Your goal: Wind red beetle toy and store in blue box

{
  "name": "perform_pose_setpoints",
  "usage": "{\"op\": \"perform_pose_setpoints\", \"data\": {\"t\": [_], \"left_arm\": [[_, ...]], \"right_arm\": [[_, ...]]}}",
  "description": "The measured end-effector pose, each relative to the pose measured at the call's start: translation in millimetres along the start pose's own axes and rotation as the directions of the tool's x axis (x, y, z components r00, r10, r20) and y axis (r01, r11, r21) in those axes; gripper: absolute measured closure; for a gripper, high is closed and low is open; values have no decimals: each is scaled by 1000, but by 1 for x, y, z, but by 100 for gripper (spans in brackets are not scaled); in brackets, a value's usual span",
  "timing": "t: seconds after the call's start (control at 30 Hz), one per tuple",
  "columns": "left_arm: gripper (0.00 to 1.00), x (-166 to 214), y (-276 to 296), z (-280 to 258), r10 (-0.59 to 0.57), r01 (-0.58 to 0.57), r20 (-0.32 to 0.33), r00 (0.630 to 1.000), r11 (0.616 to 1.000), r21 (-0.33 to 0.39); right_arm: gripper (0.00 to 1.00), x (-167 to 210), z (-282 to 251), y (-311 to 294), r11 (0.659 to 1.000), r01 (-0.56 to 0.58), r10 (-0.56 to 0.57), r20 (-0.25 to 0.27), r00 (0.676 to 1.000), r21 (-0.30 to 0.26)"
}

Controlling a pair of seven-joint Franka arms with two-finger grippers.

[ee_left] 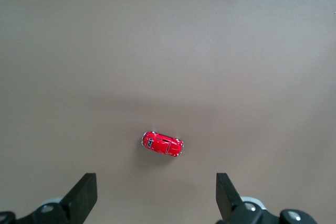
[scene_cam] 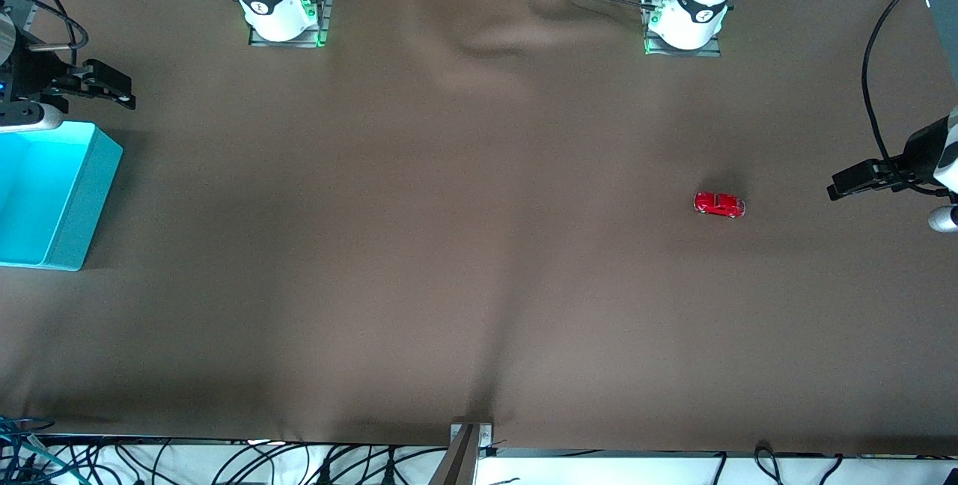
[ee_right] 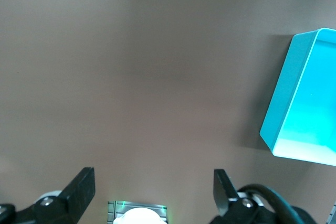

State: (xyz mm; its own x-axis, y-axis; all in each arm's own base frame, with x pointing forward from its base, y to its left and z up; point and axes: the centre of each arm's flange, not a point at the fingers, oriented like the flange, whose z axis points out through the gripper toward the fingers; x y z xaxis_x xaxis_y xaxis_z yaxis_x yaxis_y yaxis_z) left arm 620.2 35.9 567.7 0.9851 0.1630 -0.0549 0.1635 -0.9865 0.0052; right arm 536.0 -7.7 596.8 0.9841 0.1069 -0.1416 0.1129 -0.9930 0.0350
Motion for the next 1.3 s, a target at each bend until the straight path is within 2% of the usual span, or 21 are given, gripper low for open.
{"op": "perform_pose_setpoints", "data": {"t": [1.3], "left_arm": [[0,-3,-1,8,-2,2,42,999,1000,4]], "right_arm": [[0,0,-1,0,1000,-1,1,2,1000,0]]}}
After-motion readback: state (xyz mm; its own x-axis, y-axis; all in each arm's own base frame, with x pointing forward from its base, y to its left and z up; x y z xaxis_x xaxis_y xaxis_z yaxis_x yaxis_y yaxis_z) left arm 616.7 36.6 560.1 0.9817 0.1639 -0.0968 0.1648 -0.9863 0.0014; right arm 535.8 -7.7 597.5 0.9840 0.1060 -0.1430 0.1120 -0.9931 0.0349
